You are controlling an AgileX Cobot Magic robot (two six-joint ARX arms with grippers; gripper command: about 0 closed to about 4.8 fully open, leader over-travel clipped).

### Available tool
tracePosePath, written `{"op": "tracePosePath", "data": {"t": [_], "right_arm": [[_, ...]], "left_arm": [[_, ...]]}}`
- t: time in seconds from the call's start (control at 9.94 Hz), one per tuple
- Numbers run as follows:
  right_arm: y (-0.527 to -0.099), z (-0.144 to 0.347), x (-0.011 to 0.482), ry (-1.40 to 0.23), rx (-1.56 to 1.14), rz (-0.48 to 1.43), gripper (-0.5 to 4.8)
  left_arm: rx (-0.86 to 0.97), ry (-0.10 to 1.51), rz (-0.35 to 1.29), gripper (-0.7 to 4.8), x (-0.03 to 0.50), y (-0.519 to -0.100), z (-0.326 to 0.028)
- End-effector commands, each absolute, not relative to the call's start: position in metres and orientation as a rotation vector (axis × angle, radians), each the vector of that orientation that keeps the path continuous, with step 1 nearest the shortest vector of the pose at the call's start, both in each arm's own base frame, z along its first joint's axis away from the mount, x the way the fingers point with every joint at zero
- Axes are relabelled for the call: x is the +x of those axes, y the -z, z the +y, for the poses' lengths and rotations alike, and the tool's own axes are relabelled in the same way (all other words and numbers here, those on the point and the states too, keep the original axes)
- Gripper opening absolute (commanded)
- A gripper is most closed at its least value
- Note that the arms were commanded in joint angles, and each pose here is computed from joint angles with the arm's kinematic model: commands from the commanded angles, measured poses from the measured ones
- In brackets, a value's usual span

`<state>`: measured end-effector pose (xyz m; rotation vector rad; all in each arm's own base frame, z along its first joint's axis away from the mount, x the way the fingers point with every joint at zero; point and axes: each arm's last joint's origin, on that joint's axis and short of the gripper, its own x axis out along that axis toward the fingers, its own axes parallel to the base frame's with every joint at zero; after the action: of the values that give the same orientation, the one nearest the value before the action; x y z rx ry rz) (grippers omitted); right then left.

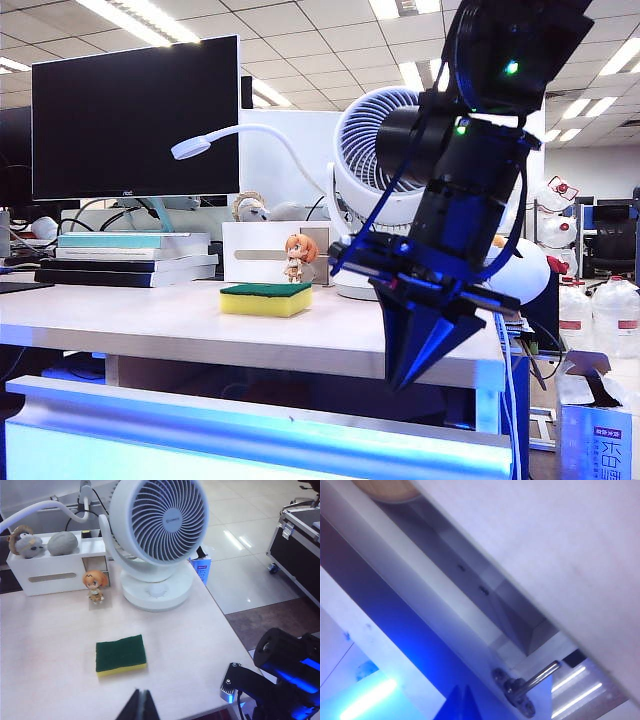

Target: Open the drawer, place the cleaning sponge inside, then close the drawer.

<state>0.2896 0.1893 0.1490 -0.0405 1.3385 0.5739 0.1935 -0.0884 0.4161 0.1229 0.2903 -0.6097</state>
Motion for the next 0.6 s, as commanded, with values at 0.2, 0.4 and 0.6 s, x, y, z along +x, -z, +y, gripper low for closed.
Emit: {"op": "tracePosePath", "data": {"t": [0.2, 0.4, 0.6], "right_arm": [[-0.1371, 0.1909, 0.2900, -0.545, -0.015, 1.393, -0.09], [-0.1352, 0.1924, 0.2930, -0.519, 0.007, 1.373, -0.09], [-0.1320, 0.1917, 0.2894, -0.542, 0.027, 1.432, -0.09]], "left_arm": [[0.123, 0.614, 0.267, -0.05, 0.1924, -0.4196, -0.0880], [0.123, 0.614, 0.267, -0.05, 0.1924, -0.4196, -0.0880], [0.123, 0.614, 0.266, -0.05, 0.1924, -0.4196, -0.0880]]}}
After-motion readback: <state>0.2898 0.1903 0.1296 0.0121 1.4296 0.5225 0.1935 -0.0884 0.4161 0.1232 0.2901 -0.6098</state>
